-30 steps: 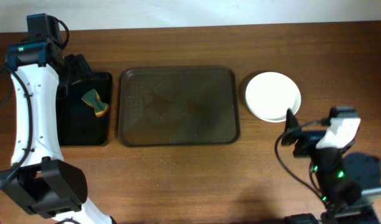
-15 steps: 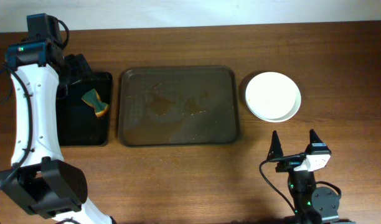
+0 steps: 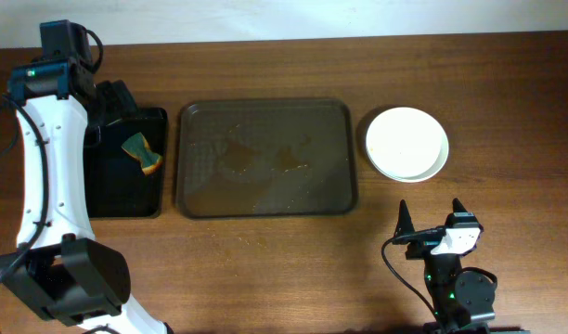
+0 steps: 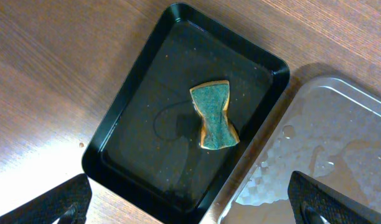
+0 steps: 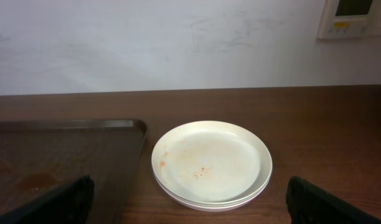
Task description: Clean dirty plates on tray and stack at the side
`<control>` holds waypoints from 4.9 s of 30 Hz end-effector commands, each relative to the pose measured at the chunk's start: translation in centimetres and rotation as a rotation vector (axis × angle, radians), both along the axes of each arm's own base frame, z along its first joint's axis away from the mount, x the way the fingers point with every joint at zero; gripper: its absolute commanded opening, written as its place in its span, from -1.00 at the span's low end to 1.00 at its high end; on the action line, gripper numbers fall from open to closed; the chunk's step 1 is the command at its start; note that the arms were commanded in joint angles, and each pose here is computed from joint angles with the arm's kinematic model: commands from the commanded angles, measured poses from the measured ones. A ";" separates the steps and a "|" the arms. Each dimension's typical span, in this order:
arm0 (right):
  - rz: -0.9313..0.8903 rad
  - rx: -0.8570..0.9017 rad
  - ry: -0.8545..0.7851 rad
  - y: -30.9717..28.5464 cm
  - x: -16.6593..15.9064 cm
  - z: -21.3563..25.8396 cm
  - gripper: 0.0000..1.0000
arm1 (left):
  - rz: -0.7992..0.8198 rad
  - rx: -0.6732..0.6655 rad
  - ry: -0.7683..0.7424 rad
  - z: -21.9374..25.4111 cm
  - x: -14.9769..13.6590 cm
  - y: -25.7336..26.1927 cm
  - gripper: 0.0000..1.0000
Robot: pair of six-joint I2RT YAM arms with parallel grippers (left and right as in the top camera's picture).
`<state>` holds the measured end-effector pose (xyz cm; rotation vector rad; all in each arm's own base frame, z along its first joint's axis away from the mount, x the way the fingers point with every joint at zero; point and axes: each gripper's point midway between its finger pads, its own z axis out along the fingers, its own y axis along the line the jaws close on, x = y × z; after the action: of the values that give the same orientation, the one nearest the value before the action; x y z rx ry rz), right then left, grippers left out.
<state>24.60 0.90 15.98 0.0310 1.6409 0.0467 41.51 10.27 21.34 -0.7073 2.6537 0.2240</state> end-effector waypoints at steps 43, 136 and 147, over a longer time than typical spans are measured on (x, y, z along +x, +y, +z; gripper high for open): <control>-0.011 0.000 0.003 -0.2 0.0 -0.3 0.97 | -0.579 0.461 -1.052 -4.1 -15.5 -9.3 0.98; -0.010 0.000 0.003 -0.2 0.0 -0.3 0.97 | -0.641 0.554 -0.957 -5.7 -17.0 -8.8 0.98; -0.011 0.000 0.003 -0.2 0.0 -0.3 0.97 | -0.641 0.554 -0.957 -5.7 -17.0 -8.8 0.98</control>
<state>24.59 0.90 16.01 0.0292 1.6397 0.0450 24.55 1.60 15.80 0.1966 1.6486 0.3068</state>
